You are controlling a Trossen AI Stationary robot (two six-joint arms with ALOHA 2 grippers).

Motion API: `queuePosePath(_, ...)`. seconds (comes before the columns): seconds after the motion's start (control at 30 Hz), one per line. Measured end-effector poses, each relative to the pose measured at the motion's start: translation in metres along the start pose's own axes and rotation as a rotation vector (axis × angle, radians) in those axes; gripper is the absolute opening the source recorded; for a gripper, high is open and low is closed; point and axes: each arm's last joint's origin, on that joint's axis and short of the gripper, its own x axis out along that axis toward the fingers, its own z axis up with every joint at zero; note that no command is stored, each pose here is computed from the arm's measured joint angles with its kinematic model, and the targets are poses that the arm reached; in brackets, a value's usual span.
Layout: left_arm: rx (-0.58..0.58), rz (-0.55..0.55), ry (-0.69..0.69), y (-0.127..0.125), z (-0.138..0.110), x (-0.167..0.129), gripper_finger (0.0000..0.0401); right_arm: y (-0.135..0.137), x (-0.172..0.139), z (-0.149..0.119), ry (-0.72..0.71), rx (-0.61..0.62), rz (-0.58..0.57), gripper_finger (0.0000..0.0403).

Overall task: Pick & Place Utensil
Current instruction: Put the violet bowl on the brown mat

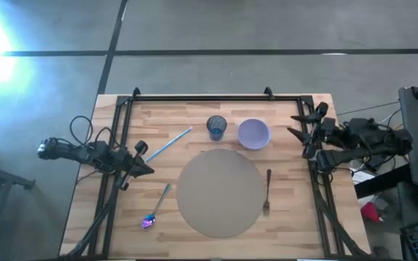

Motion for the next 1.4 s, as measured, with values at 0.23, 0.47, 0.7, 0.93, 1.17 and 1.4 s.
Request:
queuePosePath(0.23,-0.021,0.000,0.002,0.000,0.000,0.000,0.0000,0.003,0.010,0.021,0.217,-0.094,0.020,0.0199)
queuePosePath(0.47,-0.021,0.001,0.006,0.000,0.000,0.000,0.0000,0.010,0.030,0.009,0.490,-0.139,-0.013,0.0199)
queuePosePath(0.7,-0.025,0.004,0.029,0.000,-0.003,0.000,0.0000,0.016,0.060,-0.013,0.693,-0.127,0.080,0.0199)
queuePosePath(0.93,-0.035,0.008,0.050,0.001,-0.005,0.000,0.0000,0.013,0.096,-0.033,0.861,-0.133,0.159,0.0199)
queuePosePath(1.17,-0.035,0.007,0.051,0.001,-0.005,0.000,0.0000,0.013,0.125,-0.057,1.002,-0.184,0.261,0.0199)
queuePosePath(1.4,-0.035,0.008,0.051,0.001,-0.005,0.000,0.0000,0.019,0.153,-0.080,1.076,-0.214,0.316,0.0199)
